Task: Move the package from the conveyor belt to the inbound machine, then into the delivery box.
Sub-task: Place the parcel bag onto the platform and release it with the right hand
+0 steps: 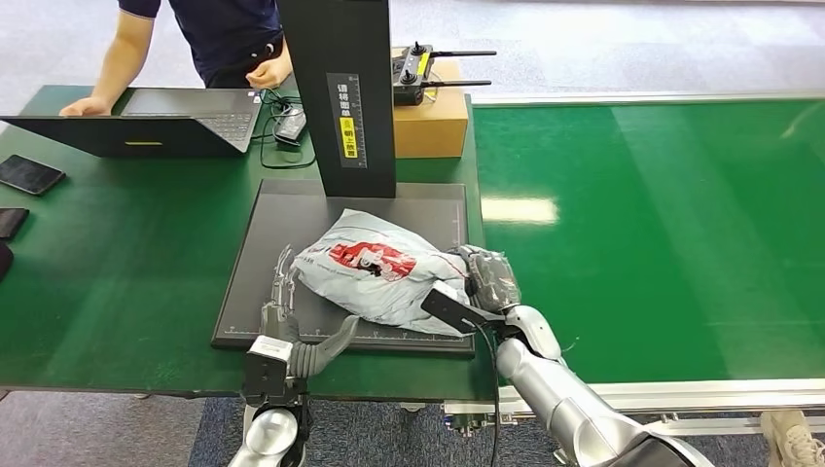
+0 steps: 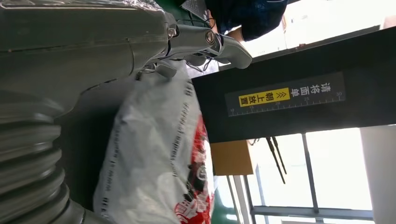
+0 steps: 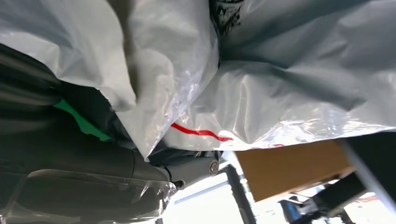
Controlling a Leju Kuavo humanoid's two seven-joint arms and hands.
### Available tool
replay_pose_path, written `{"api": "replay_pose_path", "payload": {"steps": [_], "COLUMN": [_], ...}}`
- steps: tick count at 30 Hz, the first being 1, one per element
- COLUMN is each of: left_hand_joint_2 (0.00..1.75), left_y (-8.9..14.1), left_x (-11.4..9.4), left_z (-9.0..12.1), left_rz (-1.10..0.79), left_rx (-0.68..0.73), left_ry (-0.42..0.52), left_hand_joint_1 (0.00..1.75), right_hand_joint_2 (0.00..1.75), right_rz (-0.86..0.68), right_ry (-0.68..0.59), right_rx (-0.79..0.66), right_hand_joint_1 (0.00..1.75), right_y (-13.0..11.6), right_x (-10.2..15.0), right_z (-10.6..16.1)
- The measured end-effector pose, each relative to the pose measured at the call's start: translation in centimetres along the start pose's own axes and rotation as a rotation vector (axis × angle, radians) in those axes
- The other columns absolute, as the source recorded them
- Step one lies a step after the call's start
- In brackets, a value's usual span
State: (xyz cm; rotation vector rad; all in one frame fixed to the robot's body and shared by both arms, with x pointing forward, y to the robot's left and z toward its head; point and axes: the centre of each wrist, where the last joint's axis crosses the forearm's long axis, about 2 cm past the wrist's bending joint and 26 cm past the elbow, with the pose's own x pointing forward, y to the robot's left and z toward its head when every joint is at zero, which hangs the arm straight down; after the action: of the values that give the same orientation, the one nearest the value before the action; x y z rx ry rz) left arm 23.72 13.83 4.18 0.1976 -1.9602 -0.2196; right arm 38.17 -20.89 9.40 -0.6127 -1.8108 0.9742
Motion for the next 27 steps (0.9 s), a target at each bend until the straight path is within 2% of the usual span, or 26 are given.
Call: {"api": "replay_pose_path", "payload": {"steps": [3, 7, 11, 22, 27], "left_hand_joint_2": [1.75, 1.75, 1.75, 1.75, 1.75], "left_y": [0.0, 0.0, 0.0, -0.4, -0.3], "left_x": [0.0, 0.0, -0.1, 0.0, -0.1], "left_z": [-0.2, -0.9, -1.3, -1.5, -1.4], "left_rz": [0.003, 0.003, 0.003, 0.006, -0.003], "left_rx": [-0.023, -0.045, -0.055, -0.102, -0.109], "left_ry": [-0.008, -0.023, -0.026, -0.035, -0.03], "left_hand_joint_1": [0.0, 0.0, 0.0, 0.0, 0.0], "right_hand_joint_2": [1.75, 1.75, 0.0, 0.0, 0.0], "right_rz": [0.0, -0.053, -0.177, -0.531, -0.6], "right_ry": [0.028, 0.004, -0.056, -0.182, -0.246], "right_rx": [-0.009, -0.021, -0.035, -0.072, -0.11], "right_hand_joint_1": [0.0, 0.0, 0.0, 0.0, 0.0], "right_y": [-0.3, -0.2, 0.3, 0.9, 0.2], "right_x": [-0.7, -1.3, -1.5, 0.5, 1.9], "right_z": [0.2, 0.7, 1.8, 5.1, 6.2]}}
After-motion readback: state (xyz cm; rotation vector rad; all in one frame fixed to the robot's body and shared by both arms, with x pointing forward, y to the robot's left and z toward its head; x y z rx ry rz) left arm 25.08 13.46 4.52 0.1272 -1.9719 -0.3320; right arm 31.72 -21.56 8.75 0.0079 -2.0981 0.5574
